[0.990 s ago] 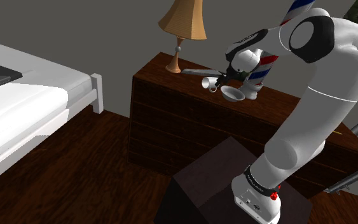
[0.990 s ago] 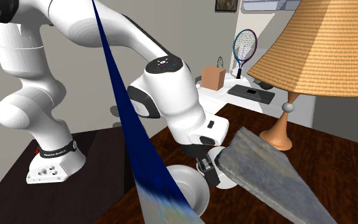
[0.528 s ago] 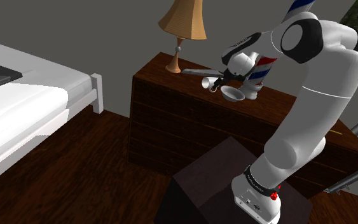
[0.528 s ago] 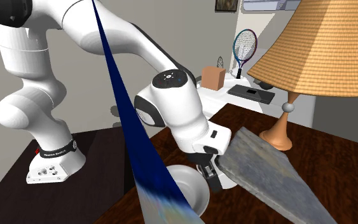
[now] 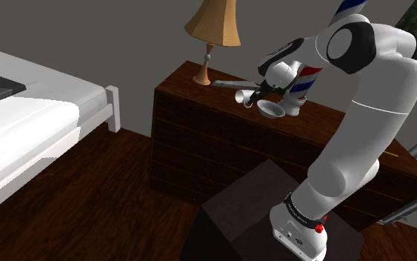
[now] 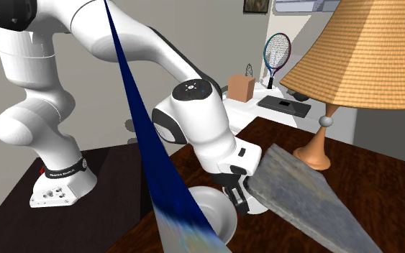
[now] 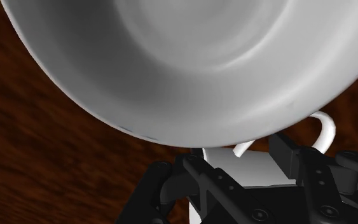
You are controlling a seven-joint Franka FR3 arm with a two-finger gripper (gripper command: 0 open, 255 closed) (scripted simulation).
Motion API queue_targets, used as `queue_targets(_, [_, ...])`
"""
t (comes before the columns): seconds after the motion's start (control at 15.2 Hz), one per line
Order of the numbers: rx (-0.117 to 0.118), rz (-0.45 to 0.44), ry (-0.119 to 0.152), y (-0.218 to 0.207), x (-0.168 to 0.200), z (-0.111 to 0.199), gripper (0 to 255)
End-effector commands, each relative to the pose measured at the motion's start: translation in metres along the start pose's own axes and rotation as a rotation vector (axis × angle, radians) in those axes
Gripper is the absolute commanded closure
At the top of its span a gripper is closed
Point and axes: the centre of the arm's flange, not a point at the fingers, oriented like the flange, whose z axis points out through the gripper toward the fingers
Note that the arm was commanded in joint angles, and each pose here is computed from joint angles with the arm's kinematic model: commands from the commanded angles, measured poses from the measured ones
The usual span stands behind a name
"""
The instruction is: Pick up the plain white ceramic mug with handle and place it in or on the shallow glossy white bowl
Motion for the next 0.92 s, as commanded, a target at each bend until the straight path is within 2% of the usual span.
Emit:
queue_targets(0.0, [0.0,-0.001,0.001,0.0,0.001,0.0,255])
queue_targets(0.4, [0.0,-0.001,0.001,0.0,0.001,0.0,255])
queue_targets(0.86, [0.0,-0.001,0.001,0.001,0.013,-0.035,255])
